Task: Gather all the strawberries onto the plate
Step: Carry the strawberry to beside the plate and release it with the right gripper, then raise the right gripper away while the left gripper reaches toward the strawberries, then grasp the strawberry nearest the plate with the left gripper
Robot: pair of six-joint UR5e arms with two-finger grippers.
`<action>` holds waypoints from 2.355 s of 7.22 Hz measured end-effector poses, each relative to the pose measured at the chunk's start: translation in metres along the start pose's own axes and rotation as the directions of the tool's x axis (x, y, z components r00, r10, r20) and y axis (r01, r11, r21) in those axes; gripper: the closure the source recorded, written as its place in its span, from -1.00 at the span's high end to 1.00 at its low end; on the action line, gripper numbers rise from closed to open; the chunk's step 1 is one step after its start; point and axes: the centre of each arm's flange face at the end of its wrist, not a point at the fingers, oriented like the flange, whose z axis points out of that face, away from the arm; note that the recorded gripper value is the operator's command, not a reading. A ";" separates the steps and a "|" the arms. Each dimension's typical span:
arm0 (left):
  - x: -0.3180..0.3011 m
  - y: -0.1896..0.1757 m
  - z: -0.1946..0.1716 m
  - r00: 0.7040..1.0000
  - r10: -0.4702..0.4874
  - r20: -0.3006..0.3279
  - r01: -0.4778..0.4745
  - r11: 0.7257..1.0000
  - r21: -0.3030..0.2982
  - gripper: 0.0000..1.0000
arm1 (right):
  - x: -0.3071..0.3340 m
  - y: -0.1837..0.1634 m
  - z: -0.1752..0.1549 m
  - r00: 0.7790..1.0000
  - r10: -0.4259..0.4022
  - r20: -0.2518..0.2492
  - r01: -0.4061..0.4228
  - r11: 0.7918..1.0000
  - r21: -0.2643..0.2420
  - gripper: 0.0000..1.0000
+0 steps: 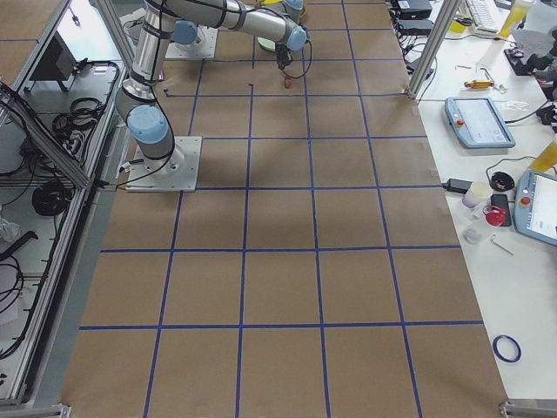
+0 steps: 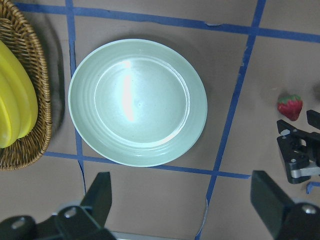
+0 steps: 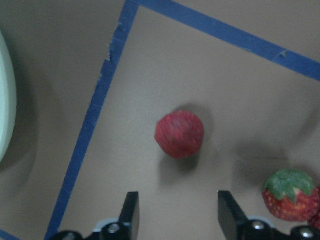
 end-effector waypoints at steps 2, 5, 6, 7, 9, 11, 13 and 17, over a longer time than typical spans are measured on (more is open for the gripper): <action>0.002 -0.001 0.002 1.000 -0.001 -0.005 0.001 1.000 -0.003 1.00 | 0.003 0.003 -0.043 1.000 0.006 -0.017 -0.005 0.999 0.038 1.00; 0.013 -0.014 0.014 0.999 -0.040 -0.016 0.040 0.999 0.019 1.00 | 0.078 0.031 -0.167 0.993 0.091 -0.073 -0.088 0.995 0.043 1.00; 0.021 -0.019 0.016 0.997 -0.068 -0.022 0.069 0.997 0.037 1.00 | 0.116 0.044 -0.203 0.990 0.107 -0.087 -0.104 0.994 0.032 1.00; 0.035 -0.024 0.021 0.995 -0.097 -0.036 0.099 0.993 0.058 1.00 | 0.149 0.054 -0.226 0.987 0.120 -0.105 -0.117 0.993 0.029 1.00; 0.072 -0.039 0.048 0.989 -0.136 -0.064 0.143 0.983 0.118 1.00 | 0.198 0.067 -0.255 0.981 0.138 -0.137 -0.135 0.990 0.035 1.00; 0.108 -0.049 0.083 0.985 -0.152 -0.078 0.163 0.975 0.150 1.00 | 0.246 0.083 -0.276 0.979 0.145 -0.142 -0.144 0.989 0.020 1.00; 0.124 -0.063 0.118 0.985 -0.146 -0.090 0.156 0.980 0.124 1.00 | 0.266 0.092 -0.281 0.978 0.156 -0.139 -0.157 0.988 0.005 1.00; 0.136 -0.074 0.173 0.987 -0.146 -0.063 0.147 0.989 0.025 0.73 | 0.270 0.095 -0.275 0.978 0.159 -0.134 -0.163 0.986 -0.019 1.00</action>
